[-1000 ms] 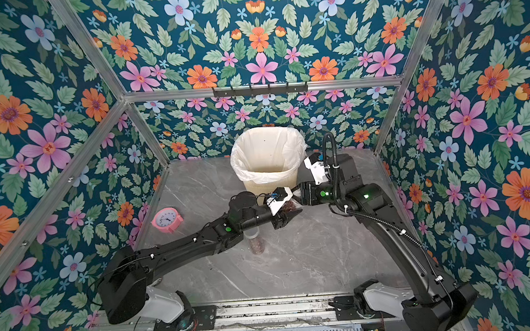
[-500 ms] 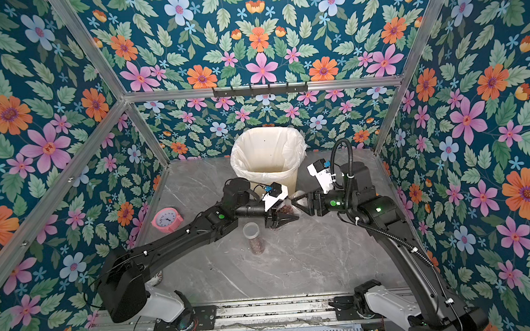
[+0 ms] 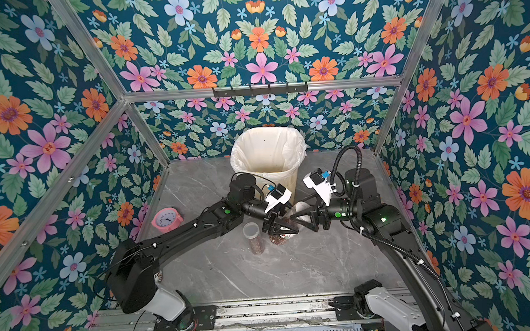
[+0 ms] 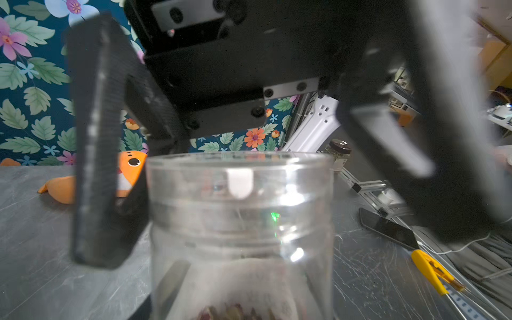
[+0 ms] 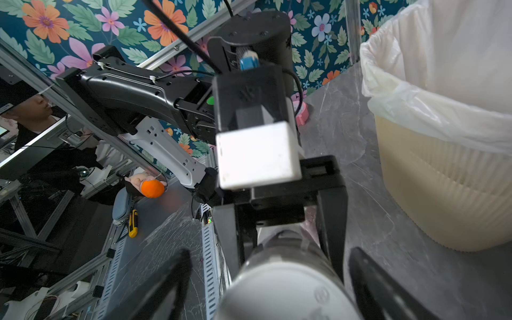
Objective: Empty the moldy dried flower tea in the jars
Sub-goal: Unscrew the lid from the jar.
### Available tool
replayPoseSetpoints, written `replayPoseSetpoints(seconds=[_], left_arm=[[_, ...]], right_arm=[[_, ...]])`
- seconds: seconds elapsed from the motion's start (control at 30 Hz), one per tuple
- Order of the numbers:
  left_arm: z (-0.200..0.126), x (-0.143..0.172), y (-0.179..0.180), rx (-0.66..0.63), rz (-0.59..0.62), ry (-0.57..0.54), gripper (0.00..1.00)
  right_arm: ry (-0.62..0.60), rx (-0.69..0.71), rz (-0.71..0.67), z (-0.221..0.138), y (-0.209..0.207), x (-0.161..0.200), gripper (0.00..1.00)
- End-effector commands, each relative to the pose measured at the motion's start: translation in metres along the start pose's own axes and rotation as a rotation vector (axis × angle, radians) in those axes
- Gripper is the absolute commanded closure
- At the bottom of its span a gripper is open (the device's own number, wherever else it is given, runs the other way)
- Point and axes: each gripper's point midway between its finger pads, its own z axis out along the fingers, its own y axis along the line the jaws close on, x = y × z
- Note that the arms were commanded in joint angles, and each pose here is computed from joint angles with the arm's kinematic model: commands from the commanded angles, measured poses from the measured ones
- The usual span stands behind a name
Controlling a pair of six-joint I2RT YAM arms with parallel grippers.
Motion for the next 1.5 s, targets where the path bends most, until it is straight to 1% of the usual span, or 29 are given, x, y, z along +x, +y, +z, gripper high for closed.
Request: replayPoseSetpoints(seconds=[0.0,0.07,0.13,0.17,0.2,0.27,0.37,0.5,0.53,0.57,0.6,0.77,0.9,1.0,1.13,1.23,1.3,1.37,1.47], left_arm=[[-0.006,-0.014,0.02,-0.154,0.11,-0.043,0.44],[-0.012,-0.017,0.035,-0.272,0.135,-0.064,0.44],[-0.019,-0.019,0.049,-0.377,0.155,-0.085,0.44],[-0.023,-0.018,0.058,-0.44,0.161,-0.091,0.44],[-0.026,-0.018,0.063,-0.482,0.17,-0.091,0.44],[-0.034,-0.016,0.08,-0.609,0.185,-0.084,0.44],[-0.04,-0.009,0.095,-0.731,0.205,-0.058,0.44],[-0.044,-0.004,0.103,-0.812,0.224,-0.047,0.44],[-0.044,-0.003,0.103,-0.818,0.223,-0.049,0.44],[-0.045,-0.003,0.104,-0.825,0.222,-0.048,0.44],[-0.045,-0.002,0.105,-0.833,0.217,-0.048,0.44],[-0.05,0.003,0.11,-0.873,0.191,-0.031,0.45],[-0.045,0.0,0.104,-0.823,0.192,-0.041,0.45],[-0.037,-0.004,0.091,-0.722,0.199,-0.053,0.44],[-0.035,-0.013,0.067,-0.548,0.185,-0.088,0.45],[-0.032,-0.02,0.043,-0.384,0.175,-0.108,0.44],[-0.025,-0.024,0.021,-0.241,0.17,-0.106,0.44],[-0.02,-0.026,0.005,-0.123,0.138,-0.097,0.43],[-0.016,-0.025,-0.012,0.006,0.087,-0.067,0.44]], right_arm=[[-0.047,0.081,0.091,0.001,-0.017,-0.02,0.01],[-0.055,0.176,0.218,0.003,-0.038,-0.025,0.01],[-0.048,0.27,0.312,0.003,-0.059,-0.022,0.01],[-0.037,0.314,0.341,0.003,-0.069,-0.018,0.02],[-0.032,0.337,0.359,0.004,-0.074,-0.016,0.03],[-0.043,0.383,0.399,0.003,-0.084,-0.016,0.06],[-0.047,0.419,0.438,0.005,-0.097,-0.016,0.09],[-0.025,0.44,0.482,0.013,-0.111,-0.012,0.17],[-0.025,0.439,0.486,0.015,-0.113,-0.013,0.2],[-0.026,0.438,0.49,0.016,-0.114,-0.014,0.26],[-0.024,0.438,0.497,0.017,-0.115,-0.014,0.3],[-0.013,0.41,0.498,0.019,-0.111,-0.015,0.31],[0.004,0.355,0.5,0.025,-0.105,-0.01,0.31],[0.011,0.289,0.458,0.027,-0.093,-0.009,0.32],[0.012,0.173,0.37,0.025,-0.068,-0.012,0.32],[0.016,0.07,0.318,0.024,-0.048,-0.014,0.32],[0.02,-0.012,0.289,0.024,-0.034,-0.014,0.35],[0.021,-0.078,0.265,0.024,-0.023,-0.014,0.36],[0.009,-0.176,0.209,0.02,-0.005,-0.015,0.37]])
